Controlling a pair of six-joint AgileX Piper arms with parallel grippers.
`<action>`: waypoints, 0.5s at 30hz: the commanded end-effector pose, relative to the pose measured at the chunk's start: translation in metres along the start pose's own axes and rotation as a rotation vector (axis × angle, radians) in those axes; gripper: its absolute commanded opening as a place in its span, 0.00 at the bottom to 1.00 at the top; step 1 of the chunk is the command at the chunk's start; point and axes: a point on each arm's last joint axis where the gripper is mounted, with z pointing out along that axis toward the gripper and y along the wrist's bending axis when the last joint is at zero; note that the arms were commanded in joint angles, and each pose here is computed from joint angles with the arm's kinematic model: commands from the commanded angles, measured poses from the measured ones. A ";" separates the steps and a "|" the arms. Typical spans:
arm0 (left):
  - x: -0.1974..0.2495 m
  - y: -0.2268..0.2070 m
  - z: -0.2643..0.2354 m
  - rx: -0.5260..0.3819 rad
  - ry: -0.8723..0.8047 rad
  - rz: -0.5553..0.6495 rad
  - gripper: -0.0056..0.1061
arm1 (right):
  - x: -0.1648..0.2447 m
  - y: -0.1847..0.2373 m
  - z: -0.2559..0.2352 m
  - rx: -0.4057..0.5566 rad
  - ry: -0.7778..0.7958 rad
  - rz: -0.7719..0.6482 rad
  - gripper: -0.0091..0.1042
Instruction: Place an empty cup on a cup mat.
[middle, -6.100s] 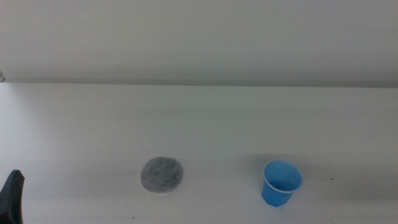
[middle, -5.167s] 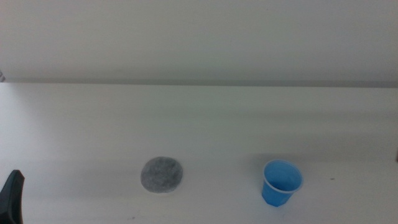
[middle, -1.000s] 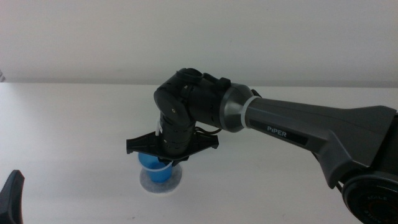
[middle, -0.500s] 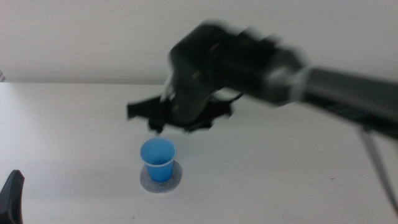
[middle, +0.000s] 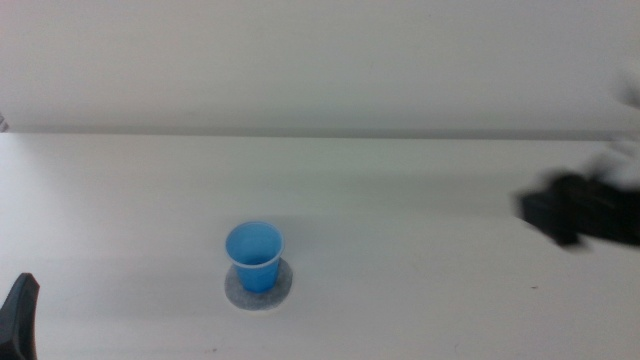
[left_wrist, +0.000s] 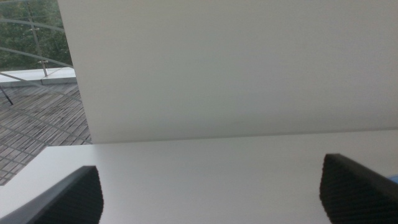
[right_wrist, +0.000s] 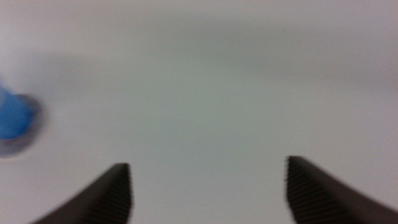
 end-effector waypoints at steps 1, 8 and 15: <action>0.011 0.000 -0.001 0.008 -0.011 0.000 0.89 | 0.037 -0.028 -0.012 0.043 -0.090 -0.007 0.80; 0.011 0.000 -0.001 0.008 -0.011 0.000 0.89 | 0.111 -0.061 -0.033 0.159 -0.341 -0.011 0.90; 0.011 0.000 -0.001 0.008 -0.011 0.000 0.89 | 0.138 -0.060 -0.046 0.211 -0.635 -0.116 0.90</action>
